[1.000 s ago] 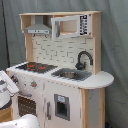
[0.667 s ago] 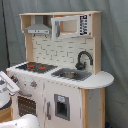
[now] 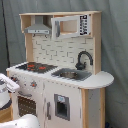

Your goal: Play with the kitchen

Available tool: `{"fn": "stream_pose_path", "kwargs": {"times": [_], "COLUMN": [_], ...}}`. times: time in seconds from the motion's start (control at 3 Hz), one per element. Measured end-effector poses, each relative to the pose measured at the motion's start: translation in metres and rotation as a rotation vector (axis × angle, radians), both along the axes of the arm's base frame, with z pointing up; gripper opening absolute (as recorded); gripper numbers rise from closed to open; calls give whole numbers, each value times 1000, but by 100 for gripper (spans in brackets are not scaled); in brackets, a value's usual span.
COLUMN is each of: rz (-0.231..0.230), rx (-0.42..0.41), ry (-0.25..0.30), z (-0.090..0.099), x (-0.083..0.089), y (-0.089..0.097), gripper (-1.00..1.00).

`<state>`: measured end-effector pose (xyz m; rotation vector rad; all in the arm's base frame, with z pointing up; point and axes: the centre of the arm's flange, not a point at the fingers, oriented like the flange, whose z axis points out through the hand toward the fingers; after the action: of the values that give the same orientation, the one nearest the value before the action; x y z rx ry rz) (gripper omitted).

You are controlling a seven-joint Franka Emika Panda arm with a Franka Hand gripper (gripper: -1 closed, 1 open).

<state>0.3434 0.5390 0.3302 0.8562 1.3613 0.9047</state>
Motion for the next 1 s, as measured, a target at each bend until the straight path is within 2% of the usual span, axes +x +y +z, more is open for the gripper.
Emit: {"fn": "stream_pose_path", "kwargs": {"times": [1.0], "rz": [-13], "rx": [-324], "ry": [-6], "z": [0], "x": [0], "y": [1], "gripper": [-100]}}
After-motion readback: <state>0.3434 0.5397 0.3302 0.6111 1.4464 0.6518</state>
